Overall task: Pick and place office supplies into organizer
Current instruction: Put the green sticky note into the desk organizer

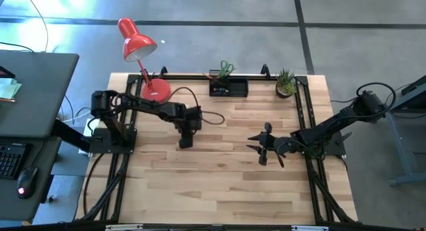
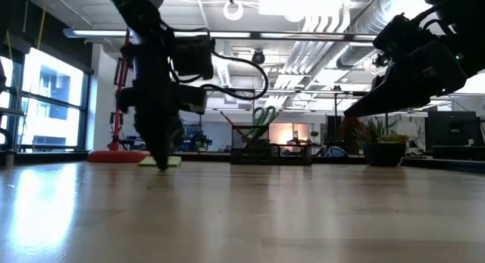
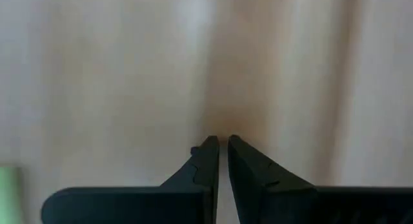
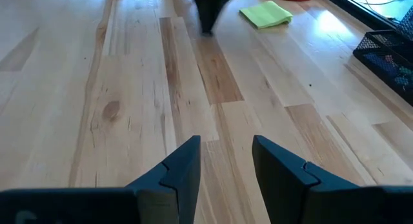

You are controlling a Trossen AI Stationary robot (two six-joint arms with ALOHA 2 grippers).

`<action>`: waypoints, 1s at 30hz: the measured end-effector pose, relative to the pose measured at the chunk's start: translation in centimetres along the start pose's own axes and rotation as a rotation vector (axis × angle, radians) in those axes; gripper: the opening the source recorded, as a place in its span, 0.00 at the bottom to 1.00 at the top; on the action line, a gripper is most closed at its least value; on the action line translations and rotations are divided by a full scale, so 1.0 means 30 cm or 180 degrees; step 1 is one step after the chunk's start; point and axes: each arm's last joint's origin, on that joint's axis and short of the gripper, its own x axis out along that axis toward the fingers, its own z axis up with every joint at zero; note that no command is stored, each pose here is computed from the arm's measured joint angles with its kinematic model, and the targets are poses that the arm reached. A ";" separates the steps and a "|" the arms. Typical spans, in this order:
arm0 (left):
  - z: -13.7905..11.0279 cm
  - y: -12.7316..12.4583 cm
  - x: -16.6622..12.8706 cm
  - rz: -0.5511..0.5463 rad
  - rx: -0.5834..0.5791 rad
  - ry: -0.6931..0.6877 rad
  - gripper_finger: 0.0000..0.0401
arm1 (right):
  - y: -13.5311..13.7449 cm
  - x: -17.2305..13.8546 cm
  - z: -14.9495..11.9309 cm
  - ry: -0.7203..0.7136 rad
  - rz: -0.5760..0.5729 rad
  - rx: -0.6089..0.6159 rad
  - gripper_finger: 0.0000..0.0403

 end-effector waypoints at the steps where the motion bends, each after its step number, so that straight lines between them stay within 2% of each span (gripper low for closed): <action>1: 0.000 -0.013 -0.006 0.0000 0.0045 0.0107 0.05 | 0.000 0.000 0.000 0.0000 0.0000 0.0000 0.33; 3: 0.000 -0.032 -0.025 0.0308 0.0145 0.0380 0.05 | 0.000 0.000 0.000 -0.0001 -0.0005 0.0012 0.33; 7: -0.011 -0.020 -0.060 0.1531 0.0231 0.0759 0.05 | 0.000 0.000 0.000 -0.0006 -0.0016 0.0027 0.33; 9: -0.012 0.008 -0.068 0.1776 0.0100 0.0756 0.05 | 0.000 0.000 0.001 -0.0012 -0.0015 0.0054 0.33; 12: -0.017 0.056 -0.077 0.1678 -0.0110 0.0759 0.05 | -0.001 0.000 0.000 -0.0004 -0.0017 0.0105 0.33; 17: -0.018 0.158 -0.099 0.1911 -0.0416 0.0646 0.05 | -0.001 0.000 -0.001 0.0006 -0.0015 0.0115 0.33; 24: -0.044 0.283 -0.081 0.1258 -0.0635 0.0170 0.05 | -0.002 0.000 -0.006 0.0051 -0.0023 0.0113 0.33; 30: -0.058 0.259 -0.057 0.0907 -0.0597 0.0098 0.05 | -0.003 0.000 -0.007 0.0055 -0.0045 0.0105 0.33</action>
